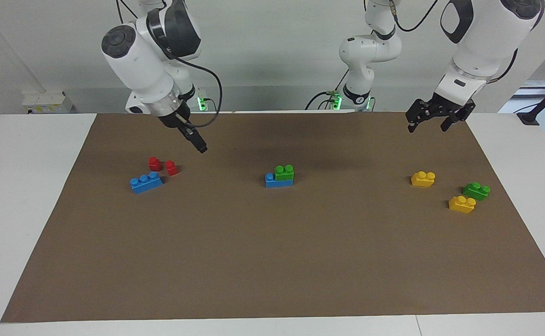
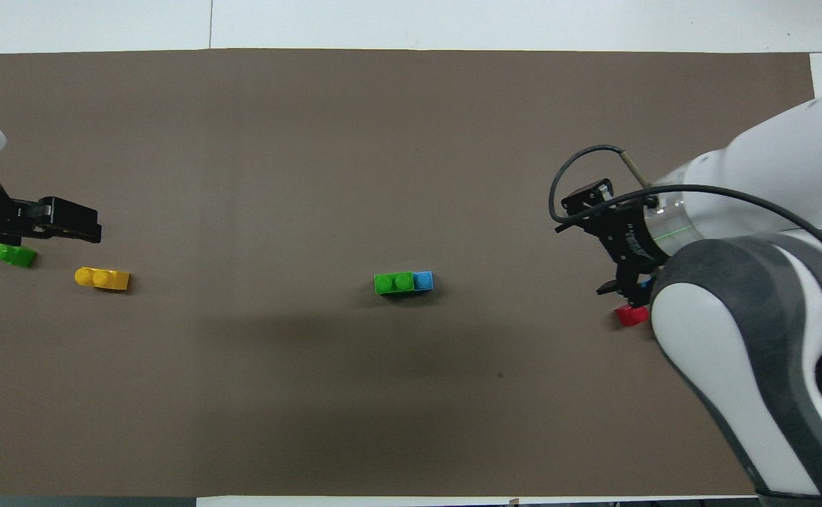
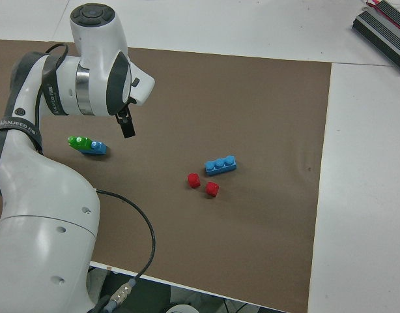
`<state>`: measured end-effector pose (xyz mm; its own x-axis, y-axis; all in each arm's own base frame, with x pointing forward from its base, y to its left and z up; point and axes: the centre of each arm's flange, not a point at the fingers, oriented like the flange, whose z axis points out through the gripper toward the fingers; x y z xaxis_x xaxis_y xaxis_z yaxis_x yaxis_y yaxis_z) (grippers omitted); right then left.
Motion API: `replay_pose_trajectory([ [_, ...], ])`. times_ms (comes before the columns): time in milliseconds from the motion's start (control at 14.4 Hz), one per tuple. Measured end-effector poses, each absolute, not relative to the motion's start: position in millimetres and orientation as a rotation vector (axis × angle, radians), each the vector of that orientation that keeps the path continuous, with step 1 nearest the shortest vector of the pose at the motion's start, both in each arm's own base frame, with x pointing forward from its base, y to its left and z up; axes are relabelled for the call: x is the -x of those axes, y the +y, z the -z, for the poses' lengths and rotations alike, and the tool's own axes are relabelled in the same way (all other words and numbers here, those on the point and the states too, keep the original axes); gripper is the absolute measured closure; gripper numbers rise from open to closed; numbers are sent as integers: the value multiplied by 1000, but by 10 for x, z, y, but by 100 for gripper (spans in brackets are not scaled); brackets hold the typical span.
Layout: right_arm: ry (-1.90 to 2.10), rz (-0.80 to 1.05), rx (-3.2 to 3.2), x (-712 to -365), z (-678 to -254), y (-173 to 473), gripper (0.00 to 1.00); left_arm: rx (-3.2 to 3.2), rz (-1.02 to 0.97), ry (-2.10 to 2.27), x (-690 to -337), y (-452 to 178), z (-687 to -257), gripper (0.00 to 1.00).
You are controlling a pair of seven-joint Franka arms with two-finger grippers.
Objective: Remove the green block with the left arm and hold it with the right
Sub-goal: 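Move the left gripper and the right gripper toward the green-blue block, then grasp the green end with the left gripper while the right gripper grasps blue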
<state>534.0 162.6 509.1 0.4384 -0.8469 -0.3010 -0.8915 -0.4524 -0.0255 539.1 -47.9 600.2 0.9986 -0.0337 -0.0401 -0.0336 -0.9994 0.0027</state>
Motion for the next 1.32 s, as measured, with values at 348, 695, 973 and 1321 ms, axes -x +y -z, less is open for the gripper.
replay_pose_trajectory([
  [348, 1865, -513, 2106, -5359, -4406, 2247, 0, -3131, 26, 322, -5248, -934, -5783, 0],
  [695, 1878, -469, 2029, -5346, -3953, 2670, 0, -2990, -67, 839, -4975, -1757, -5652, 0],
  [973, 1883, -452, 2043, -5296, -3699, 2838, 0, -2786, -94, 1256, -4763, -2364, -5489, 0],
  [1321, 1909, -478, 2066, -5262, -3437, 2841, 0, -2484, -71, 1693, -4627, -2888, -5186, 0],
])
